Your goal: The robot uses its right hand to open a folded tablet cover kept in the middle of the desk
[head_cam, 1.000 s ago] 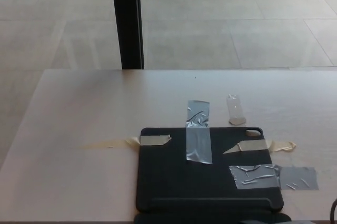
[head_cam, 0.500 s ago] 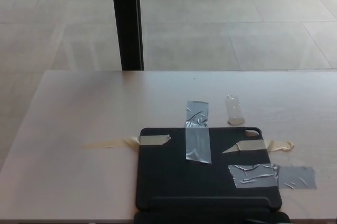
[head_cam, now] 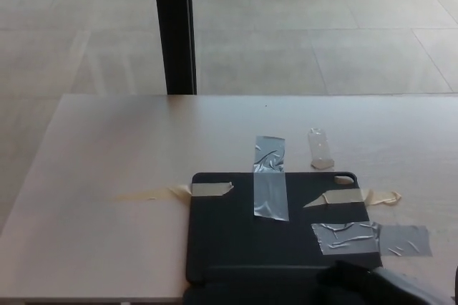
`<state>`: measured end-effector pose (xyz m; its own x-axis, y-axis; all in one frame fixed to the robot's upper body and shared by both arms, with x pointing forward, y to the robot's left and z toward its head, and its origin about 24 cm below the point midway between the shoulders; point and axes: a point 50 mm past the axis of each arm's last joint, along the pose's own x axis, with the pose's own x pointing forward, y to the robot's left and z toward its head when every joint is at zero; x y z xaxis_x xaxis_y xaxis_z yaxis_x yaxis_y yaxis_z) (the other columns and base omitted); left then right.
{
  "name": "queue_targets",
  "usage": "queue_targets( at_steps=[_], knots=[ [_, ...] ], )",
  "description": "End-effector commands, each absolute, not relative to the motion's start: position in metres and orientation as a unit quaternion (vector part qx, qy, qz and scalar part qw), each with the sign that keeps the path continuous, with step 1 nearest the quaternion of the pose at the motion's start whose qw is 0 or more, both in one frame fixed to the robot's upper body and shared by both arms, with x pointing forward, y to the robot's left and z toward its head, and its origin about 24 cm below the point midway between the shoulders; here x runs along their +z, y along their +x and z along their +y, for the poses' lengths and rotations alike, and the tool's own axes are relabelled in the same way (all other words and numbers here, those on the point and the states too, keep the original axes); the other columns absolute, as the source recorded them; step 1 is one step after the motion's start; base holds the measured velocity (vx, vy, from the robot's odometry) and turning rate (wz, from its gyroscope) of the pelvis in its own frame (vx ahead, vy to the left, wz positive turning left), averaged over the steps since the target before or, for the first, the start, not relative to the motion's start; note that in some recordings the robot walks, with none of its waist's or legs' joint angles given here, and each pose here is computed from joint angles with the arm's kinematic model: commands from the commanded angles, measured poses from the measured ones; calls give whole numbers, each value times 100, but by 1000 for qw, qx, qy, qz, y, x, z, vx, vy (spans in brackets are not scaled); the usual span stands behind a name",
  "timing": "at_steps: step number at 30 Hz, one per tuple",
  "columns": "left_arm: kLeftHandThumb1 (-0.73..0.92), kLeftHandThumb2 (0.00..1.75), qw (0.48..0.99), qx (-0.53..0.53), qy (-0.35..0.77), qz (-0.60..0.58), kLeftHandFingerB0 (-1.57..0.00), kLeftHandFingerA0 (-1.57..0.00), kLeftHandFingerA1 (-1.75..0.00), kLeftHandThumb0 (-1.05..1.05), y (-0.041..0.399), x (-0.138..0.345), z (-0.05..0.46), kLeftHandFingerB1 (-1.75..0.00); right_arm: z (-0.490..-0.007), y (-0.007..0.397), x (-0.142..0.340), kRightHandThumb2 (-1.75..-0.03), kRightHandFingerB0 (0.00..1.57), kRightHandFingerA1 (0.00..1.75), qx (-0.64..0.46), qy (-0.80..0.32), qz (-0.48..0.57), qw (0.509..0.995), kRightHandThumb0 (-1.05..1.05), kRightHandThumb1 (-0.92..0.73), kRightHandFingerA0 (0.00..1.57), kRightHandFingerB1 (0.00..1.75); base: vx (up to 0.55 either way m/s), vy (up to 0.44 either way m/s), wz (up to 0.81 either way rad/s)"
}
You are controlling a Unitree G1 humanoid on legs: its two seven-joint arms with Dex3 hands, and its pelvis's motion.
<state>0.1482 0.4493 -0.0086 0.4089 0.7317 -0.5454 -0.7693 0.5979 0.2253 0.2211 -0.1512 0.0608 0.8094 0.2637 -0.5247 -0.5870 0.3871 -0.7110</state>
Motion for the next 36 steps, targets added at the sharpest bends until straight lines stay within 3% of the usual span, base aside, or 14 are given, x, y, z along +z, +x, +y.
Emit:
queue_targets(
  at_steps=[1, 2, 3, 9, 14, 16, 23, 26, 27, 28, 31, 32, 34, 36],
  knots=[
    [33, 56, 839, 456, -37, 295, -77, -118, -105, -19, 149, 0, 456, -72, -169, 218, 47, -91, 3, 128, 232, -425, 260, 835, -40, -29, 123, 52, 0, 0, 0],
    [33, 55, 838, 457, -37, 295, -77, -119, -118, -19, 149, 1, 457, -71, -169, 216, 46, -57, 17, 158, 233, -404, 267, 843, -74, -56, 83, 47, 0, 0, 0],
    [33, 55, 838, 457, -36, 295, -78, -119, -119, -19, 149, 2, 457, -71, -170, 215, 46, -82, 15, 112, 237, -402, 272, 842, -81, -47, 51, 52, 0, 0, 0],
    [33, 55, 841, 454, -34, 294, -74, -121, -111, -21, 150, 1, 455, -70, -170, 201, 41, -61, 18, 157, 238, -369, 297, 848, -78, -55, 68, 45, 0, 0, 0],
    [33, 54, 842, 453, -32, 291, -77, -121, -112, -21, 152, 2, 456, -70, -169, 199, 45, -59, 20, 70, 252, -384, 289, 840, -79, -62, 37, 42, 0, 0, 0],
    [32, 55, 841, 455, -44, 289, -75, -120, -121, -20, 152, 2, 456, -70, -169, 198, 46, -88, 18, 81, 260, -389, 278, 839, -90, -54, 40, 50, 0, 0, 0],
    [32, 55, 844, 454, -36, 284, -75, -122, -138, -22, 154, 5, 457, -71, -169, 187, 52, -60, 23, 50, 275, -388, 274, 836, -81, -65, 21, 41, 0, 0, 0],
    [33, 54, 844, 453, -32, 284, -75, -121, -120, -22, 156, 7, 457, -69, -172, 184, 47, -58, 22, 58, 274, -386, 289, 832, -86, -68, 32, 41, 0, 0, 0],
    [33, 54, 845, 455, -41, 278, -76, -120, -128, -21, 157, 7, 457, -70, -173, 182, 46, -96, 18, 68, 270, -385, 296, 831, -87, -57, 41, 50, 0, 0, 0],
    [33, 55, 846, 454, -43, 275, -75, -121, -131, -23, 158, 8, 457, -71, -173, 182, 46, -62, 21, 64, 267, -385, 300, 831, -86, -73, 39, 42, 0, 0, 0],
    [33, 55, 847, 454, -41, 273, -76, -121, -139, -22, 159, 9, 457, -71, -173, 183, 45, -63, 21, 85, 265, -383, 302, 832, -86, -75, 47, 42, 0, 0, 0],
    [32, 55, 849, 452, -34, 272, -77, -120, -140, -23, 159, 9, 457, -71, -174, 183, 45, -63, 18, 132, 248, -344, 313, 850, -85, -74, 61, 43, 0, 0, 0],
    [33, 54, 848, 451, -25, 277, -75, -119, -141, -25, 160, 10, 458, -70, -177, 185, 46, -101, 16, 77, 254, -335, 314, 851, -91, -65, 47, 51, 0, 0, 0],
    [33, 54, 845, 455, -23, 281, -76, -118, -150, -27, 159, 9, 457, -69, -180, 186, 48, -64, 19, 75, 240, -316, 322, 860, -88, -80, 48, 43, 0, 0, 0]
  ],
)
